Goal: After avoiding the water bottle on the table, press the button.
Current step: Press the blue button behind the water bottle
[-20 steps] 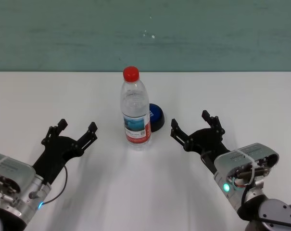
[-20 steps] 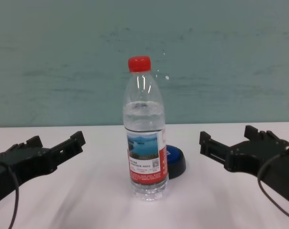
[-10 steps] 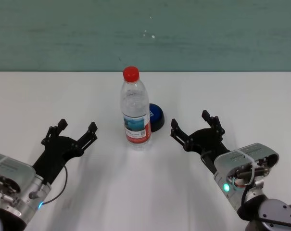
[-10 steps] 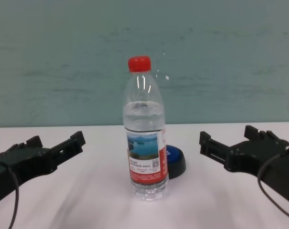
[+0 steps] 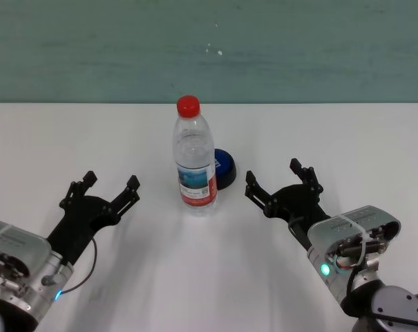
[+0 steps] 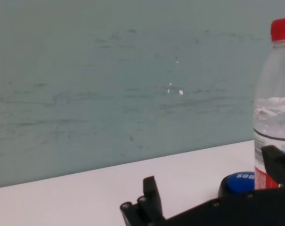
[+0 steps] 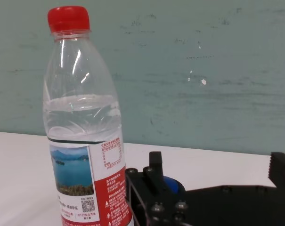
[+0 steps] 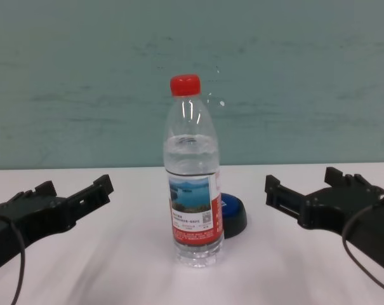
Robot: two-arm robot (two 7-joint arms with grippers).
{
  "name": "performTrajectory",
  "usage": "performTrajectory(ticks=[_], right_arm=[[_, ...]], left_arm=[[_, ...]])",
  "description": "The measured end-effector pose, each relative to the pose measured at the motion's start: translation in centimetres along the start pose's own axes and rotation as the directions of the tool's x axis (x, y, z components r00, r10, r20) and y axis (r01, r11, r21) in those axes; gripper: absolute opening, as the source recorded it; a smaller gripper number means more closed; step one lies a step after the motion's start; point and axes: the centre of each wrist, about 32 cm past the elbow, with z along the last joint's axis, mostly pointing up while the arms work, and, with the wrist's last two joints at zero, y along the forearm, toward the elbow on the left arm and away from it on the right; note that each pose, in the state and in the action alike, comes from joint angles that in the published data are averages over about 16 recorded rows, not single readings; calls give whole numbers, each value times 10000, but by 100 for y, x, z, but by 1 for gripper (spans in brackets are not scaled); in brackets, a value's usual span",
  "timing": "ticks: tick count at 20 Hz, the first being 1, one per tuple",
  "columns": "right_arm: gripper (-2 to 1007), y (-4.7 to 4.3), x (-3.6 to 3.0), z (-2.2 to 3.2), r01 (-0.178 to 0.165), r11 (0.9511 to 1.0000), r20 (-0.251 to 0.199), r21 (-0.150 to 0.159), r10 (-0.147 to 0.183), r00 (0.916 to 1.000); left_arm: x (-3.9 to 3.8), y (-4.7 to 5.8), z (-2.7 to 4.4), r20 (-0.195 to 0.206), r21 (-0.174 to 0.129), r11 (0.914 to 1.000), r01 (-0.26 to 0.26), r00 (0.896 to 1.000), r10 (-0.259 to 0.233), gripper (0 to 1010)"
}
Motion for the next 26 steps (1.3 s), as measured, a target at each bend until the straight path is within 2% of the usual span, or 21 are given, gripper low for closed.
performTrajectory(ticks=[26], right_arm=[[1004,0,0,0,0,10000,0,0,0,10000]], left_arm=[[0,1,-1,-8,-2,10000,14,10000,-14,1010]])
